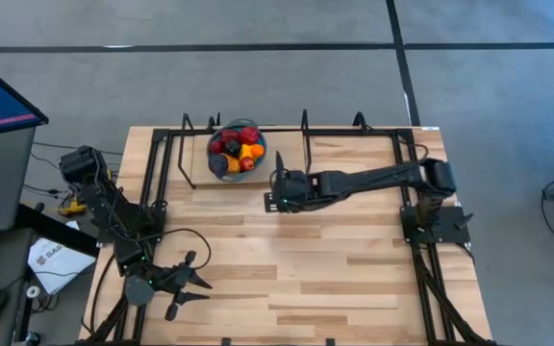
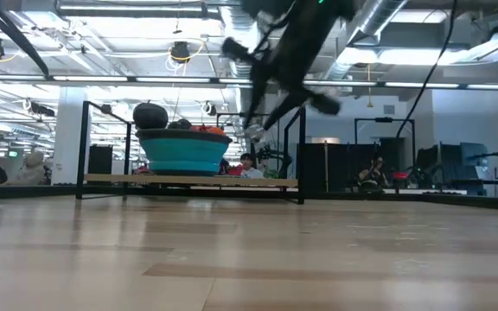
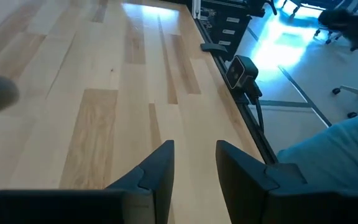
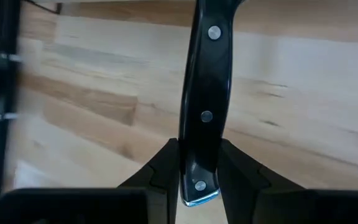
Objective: Pick & Place Fruit
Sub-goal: Put the black knife on the shelf, then adjust the shelf to align the position, then return to Home Position
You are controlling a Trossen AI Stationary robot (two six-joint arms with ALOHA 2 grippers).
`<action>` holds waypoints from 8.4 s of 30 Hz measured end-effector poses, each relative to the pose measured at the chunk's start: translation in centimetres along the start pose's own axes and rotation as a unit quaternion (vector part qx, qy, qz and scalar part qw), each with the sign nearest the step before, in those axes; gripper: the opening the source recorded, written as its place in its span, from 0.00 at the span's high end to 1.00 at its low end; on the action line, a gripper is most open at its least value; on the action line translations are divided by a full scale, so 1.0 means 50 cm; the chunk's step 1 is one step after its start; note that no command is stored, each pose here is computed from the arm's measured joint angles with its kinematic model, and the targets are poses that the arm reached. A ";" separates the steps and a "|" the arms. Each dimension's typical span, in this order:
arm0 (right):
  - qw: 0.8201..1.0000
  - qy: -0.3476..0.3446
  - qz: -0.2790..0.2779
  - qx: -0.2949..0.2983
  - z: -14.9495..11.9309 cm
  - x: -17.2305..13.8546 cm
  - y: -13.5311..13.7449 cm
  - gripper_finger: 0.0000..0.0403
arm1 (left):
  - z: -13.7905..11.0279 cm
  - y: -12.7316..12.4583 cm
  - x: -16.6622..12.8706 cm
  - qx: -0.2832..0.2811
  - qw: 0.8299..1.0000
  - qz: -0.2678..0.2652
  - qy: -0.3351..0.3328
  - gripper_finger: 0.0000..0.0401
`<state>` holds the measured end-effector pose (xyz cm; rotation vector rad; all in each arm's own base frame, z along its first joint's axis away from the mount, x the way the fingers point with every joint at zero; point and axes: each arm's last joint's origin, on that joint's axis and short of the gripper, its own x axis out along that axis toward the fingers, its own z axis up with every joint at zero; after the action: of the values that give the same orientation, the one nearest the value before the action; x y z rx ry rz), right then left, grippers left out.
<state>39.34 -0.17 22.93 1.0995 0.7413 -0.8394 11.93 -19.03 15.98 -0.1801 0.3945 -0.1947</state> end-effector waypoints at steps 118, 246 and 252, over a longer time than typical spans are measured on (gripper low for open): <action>0.765 0.204 0.005 -0.611 -0.230 -0.280 0.143 0.72 | 0.011 -0.009 -0.001 -0.021 0.999 -0.018 -0.023 0.72; 0.851 -0.074 -0.039 -0.518 -0.537 -0.104 -0.007 1.00 | 0.205 0.354 -0.170 -0.171 0.983 0.012 -0.072 1.00; 0.841 -0.088 -0.035 -0.533 -0.537 -0.126 -0.018 1.00 | 0.177 0.299 -0.165 -0.099 0.981 0.012 -0.166 1.00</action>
<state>32.82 26.49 20.16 -0.0119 0.9119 -0.4356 10.24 -1.58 23.87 -0.3985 0.0818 -0.0985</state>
